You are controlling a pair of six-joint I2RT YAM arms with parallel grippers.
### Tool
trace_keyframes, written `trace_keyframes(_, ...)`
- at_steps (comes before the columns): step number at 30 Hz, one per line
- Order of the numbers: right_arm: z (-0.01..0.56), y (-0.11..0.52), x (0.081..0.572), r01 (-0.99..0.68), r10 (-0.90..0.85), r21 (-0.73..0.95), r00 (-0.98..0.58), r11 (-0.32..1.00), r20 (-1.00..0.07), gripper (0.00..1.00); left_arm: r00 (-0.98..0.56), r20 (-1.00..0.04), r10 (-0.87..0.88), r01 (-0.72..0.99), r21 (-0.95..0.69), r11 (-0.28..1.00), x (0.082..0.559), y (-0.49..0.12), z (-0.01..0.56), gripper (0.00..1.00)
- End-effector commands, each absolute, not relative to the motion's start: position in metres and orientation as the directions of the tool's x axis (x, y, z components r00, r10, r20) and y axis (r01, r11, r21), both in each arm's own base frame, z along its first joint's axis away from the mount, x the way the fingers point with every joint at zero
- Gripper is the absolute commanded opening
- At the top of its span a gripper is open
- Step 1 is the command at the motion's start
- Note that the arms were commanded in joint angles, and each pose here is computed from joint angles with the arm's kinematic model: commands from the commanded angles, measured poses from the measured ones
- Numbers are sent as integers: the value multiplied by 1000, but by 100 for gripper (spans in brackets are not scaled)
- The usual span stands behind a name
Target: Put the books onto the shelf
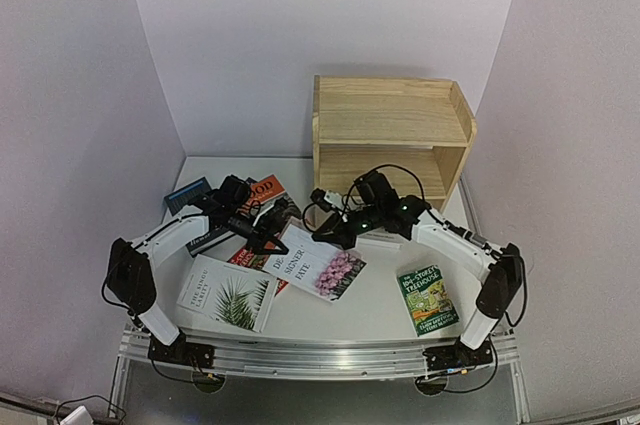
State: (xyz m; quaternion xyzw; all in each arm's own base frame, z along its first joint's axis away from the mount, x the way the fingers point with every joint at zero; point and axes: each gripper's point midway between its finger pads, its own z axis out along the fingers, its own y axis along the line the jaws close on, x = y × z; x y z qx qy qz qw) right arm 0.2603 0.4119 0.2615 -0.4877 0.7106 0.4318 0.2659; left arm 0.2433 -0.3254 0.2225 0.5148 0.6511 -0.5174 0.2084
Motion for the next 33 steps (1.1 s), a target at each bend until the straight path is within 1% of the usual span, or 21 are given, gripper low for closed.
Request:
trace_keyframes(1,280,424,265,-949,-429,303,-311,89,-848,0,-390,-805,447,866,-486,-121,227,-321,242,45)
trace_keyframes(4,280,426,270,-952,-428,291,-302,94,-852,0,-411,-782,468,855,-509,-100,224,-317,241,32)
trace_keyframes(6,281,428,275,-953,-426,281,-301,109,-853,0,-435,-761,482,848,-526,-67,224,-316,241,29)
trace_keyframes(7,280,428,279,-953,-425,275,-303,129,-853,0,-453,-748,486,842,-537,-41,225,-315,241,28)
trace_keyframes(8,277,426,287,-948,-428,261,-314,180,-847,1,-477,-730,489,836,-548,-3,228,-314,240,27)
trace_keyframes(9,274,424,298,-940,-431,239,-325,243,-842,3,-495,-719,488,835,-548,40,233,-314,240,26)
trace_keyframes(10,271,419,309,-923,-430,216,-343,318,-835,23,-528,-699,482,827,-553,103,241,-313,239,26)
trace_keyframes(12,268,408,330,-871,-413,183,-389,456,-823,50,-592,-666,455,801,-550,236,258,-311,237,26)
trace_keyframes(14,270,398,342,-822,-397,128,-398,555,-827,71,-680,-621,390,731,-533,427,283,-302,233,23)
trace_keyframes(15,271,395,347,-798,-396,92,-390,595,-831,77,-713,-606,354,691,-517,506,295,-296,232,23)
trace_keyframes(18,277,400,345,-752,-426,-50,-317,657,-847,79,-826,-508,245,523,-527,670,320,-276,223,23)
trace_keyframes(21,279,422,330,-738,-460,-173,-205,652,-864,79,-916,-388,105,331,-580,745,338,-258,216,23)
trace_keyframes(23,274,445,311,-754,-478,-240,-111,612,-871,79,-950,-311,22,218,-611,761,344,-251,210,22)
trace_keyframes(26,265,476,286,-771,-474,-313,17,554,-880,81,-964,-262,-53,130,-631,765,350,-247,210,22)
trace_keyframes(29,256,500,279,-747,-454,-362,90,558,-886,82,-968,-212,-138,39,-665,746,357,-243,215,22)
trace_keyframes(33,237,519,283,-677,-470,-428,136,599,-872,86,-964,-202,-175,11,-683,730,363,-239,223,23)
